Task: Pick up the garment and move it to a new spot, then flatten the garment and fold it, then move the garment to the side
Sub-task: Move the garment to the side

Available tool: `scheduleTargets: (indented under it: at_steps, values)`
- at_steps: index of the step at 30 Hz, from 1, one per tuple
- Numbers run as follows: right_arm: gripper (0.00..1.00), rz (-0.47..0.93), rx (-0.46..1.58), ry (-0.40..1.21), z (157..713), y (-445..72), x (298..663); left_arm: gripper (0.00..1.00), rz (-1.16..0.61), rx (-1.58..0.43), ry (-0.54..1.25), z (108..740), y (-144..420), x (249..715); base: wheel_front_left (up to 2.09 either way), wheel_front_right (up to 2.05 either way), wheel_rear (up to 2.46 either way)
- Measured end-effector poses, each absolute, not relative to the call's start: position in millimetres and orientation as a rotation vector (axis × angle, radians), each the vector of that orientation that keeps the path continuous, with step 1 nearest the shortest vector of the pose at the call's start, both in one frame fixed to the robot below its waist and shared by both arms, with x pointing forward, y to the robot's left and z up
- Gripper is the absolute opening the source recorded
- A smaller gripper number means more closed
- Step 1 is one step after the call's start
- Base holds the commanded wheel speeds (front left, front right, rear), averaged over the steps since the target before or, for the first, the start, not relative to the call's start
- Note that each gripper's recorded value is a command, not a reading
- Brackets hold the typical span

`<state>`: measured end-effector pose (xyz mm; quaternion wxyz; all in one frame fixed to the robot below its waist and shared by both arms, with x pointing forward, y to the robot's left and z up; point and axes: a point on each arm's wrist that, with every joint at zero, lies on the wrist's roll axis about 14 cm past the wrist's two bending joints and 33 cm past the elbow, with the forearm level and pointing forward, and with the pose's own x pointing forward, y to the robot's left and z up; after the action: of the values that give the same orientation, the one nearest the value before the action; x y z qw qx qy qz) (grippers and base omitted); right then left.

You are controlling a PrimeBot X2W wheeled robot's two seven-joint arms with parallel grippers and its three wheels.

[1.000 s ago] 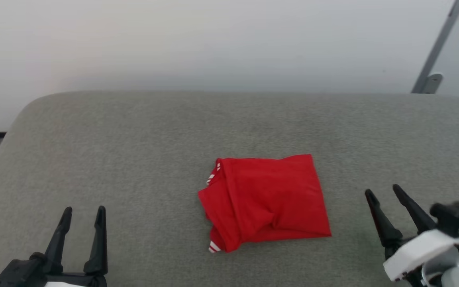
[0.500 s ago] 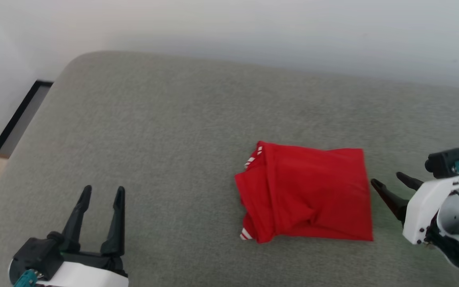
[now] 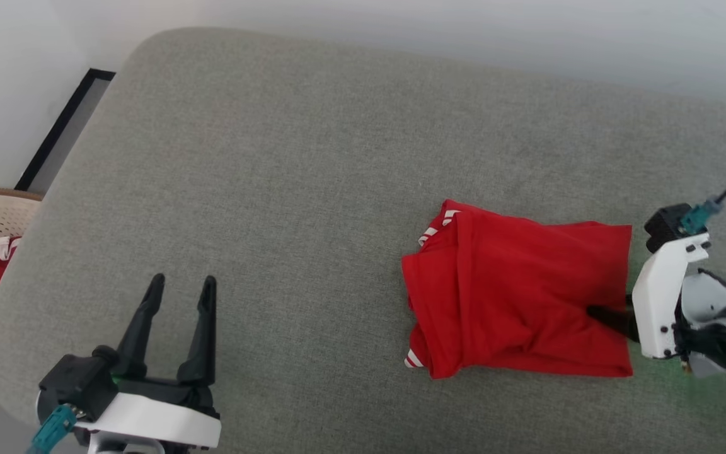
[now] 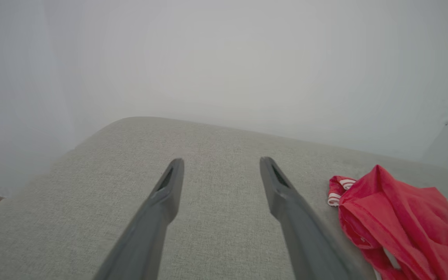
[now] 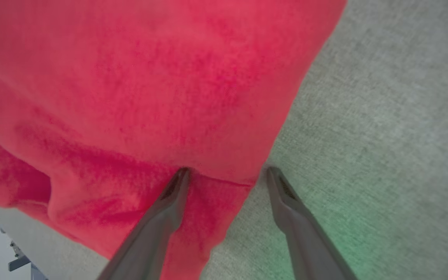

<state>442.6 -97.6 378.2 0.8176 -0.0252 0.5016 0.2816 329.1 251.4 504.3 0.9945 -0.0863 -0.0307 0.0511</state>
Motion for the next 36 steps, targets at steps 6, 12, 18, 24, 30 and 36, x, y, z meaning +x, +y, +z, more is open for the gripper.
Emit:
scheduleTargets:
  at_steps: [6, 12, 18, 24, 30, 36]
  values:
    - [0.00, 0.623, -0.088, 1.167, 364, -87, 441, 1.00, 0.109, -0.177, -0.046, 499, 252, 334, 0.00, 0.00, 0.00]
    - [0.00, 0.626, -0.039, 1.113, 371, -83, 449, 1.00, 0.111, -0.182, -0.051, 500, 255, 341, 0.00, 0.00, 0.00]
    - [0.00, 0.604, -0.015, 1.027, 393, -99, 459, 1.00, 0.085, -0.187, -0.086, 510, 253, 357, 0.00, 0.00, 0.00]
    - [0.00, 0.507, -0.034, 0.934, 421, -147, 475, 1.00, -0.012, -0.181, -0.135, 526, 231, 385, 0.00, 0.00, 0.00]
    - [0.00, 0.371, -0.056, 0.835, 447, -203, 490, 1.00, -0.146, -0.167, -0.162, 534, 195, 417, 0.00, 0.00, 0.00]
    - [0.00, 0.204, -0.091, 0.762, 468, -270, 495, 1.00, -0.311, -0.165, -0.189, 540, 144, 448, 0.00, 0.00, 0.00]
